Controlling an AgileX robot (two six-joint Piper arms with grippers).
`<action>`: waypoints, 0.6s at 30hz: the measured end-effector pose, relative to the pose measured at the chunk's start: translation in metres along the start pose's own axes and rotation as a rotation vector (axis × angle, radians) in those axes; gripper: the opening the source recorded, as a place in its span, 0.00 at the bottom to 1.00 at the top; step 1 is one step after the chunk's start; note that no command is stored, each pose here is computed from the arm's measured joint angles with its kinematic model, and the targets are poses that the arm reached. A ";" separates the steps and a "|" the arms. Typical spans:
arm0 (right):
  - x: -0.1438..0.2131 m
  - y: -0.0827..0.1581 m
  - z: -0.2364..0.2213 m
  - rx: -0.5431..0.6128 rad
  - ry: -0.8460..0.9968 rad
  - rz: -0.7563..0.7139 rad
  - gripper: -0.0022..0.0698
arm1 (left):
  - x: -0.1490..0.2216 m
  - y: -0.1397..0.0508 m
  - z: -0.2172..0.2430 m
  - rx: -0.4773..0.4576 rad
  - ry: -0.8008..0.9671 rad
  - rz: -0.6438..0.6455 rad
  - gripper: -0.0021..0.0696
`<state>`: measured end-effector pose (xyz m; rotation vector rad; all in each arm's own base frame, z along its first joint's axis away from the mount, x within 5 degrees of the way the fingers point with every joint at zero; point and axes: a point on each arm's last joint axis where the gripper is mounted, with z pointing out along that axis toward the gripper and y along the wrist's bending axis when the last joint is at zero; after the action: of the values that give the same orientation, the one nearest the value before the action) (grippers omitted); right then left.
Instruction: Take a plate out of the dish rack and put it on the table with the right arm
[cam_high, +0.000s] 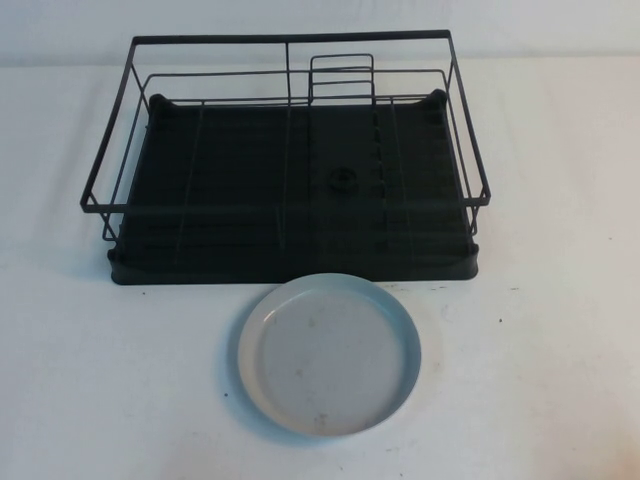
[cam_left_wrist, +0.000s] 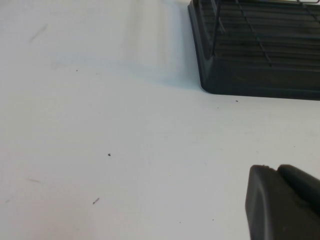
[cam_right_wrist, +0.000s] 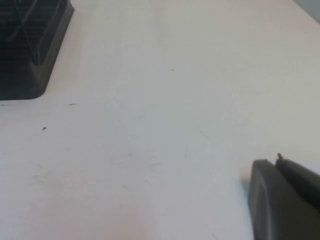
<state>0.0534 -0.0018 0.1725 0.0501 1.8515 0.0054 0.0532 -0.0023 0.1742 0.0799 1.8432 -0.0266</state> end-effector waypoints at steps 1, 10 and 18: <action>0.000 0.001 0.000 -0.009 0.001 -0.009 0.00 | 0.000 0.000 0.000 0.000 0.000 0.000 0.02; 0.001 0.006 0.000 -0.068 0.005 -0.030 0.00 | 0.000 0.000 0.000 0.000 0.000 0.000 0.02; 0.000 0.006 0.000 -0.071 0.004 -0.026 0.00 | 0.000 0.000 0.000 0.000 0.000 0.000 0.02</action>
<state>0.0533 0.0047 0.1723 -0.0236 1.8548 0.0528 0.0532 -0.0023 0.1742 0.0799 1.8432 -0.0266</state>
